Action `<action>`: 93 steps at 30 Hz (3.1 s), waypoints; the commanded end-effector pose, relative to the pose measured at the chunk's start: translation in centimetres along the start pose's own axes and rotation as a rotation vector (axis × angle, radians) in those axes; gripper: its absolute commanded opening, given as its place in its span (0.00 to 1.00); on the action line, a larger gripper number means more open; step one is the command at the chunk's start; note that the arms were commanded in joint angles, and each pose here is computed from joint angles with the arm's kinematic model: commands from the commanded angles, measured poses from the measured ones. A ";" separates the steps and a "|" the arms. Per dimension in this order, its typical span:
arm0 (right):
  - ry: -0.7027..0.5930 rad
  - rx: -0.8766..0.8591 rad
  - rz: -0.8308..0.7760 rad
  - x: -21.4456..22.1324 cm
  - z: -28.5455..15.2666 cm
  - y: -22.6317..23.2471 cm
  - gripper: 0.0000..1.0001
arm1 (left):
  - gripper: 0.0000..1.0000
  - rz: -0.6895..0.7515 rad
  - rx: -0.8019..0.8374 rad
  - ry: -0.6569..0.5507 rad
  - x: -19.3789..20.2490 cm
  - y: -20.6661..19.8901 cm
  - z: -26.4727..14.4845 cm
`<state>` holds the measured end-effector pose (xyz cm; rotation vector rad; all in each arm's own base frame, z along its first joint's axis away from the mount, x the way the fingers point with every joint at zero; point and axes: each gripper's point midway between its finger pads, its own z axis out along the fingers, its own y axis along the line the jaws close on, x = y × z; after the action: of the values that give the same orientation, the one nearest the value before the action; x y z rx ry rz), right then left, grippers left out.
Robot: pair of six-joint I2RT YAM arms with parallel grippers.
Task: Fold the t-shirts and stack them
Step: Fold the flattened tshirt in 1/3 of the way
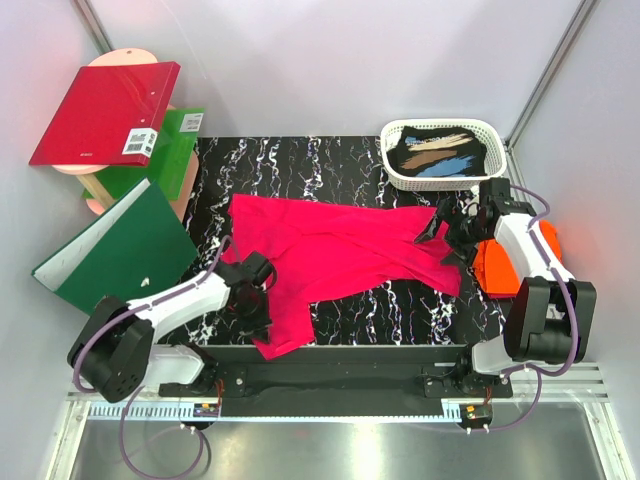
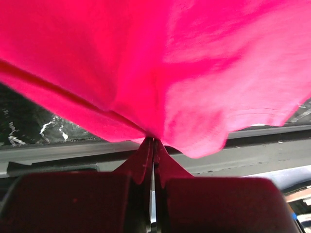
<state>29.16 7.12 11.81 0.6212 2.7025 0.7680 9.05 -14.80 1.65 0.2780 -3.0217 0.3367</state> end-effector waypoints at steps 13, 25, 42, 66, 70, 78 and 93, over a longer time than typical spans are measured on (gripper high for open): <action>0.005 0.016 -0.003 -1.3 0.4 -0.3 1.00 | 0.67 0.083 -0.008 -0.027 -2.4 -2.0 -1.1; 0.049 0.011 0.002 -0.4 1.3 -0.9 1.00 | 0.99 0.052 -0.002 -0.142 -1.3 -0.7 -6.0; 0.078 -0.004 0.007 -0.4 2.1 -0.9 1.00 | 0.64 0.039 -0.064 0.015 0.8 1.1 -2.0; 0.091 -0.014 0.011 -0.9 2.5 -0.7 1.00 | 0.35 0.126 -0.121 0.081 -2.0 -1.2 -0.6; 0.101 -0.016 0.015 -0.8 2.7 -0.8 1.00 | 0.52 0.128 -0.120 0.069 -1.9 -1.1 -1.1; 0.117 -0.016 0.020 -0.7 3.1 -1.0 1.00 | 0.63 0.120 -0.109 0.045 -1.5 -0.8 -2.1; 0.129 -0.016 0.027 -0.7 3.5 -1.2 1.00 | 0.48 0.151 -0.145 0.122 -0.6 -0.5 -0.3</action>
<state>29.67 7.53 7.47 0.6697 2.8447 0.8454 10.06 -14.67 2.31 0.0508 -2.9554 0.1247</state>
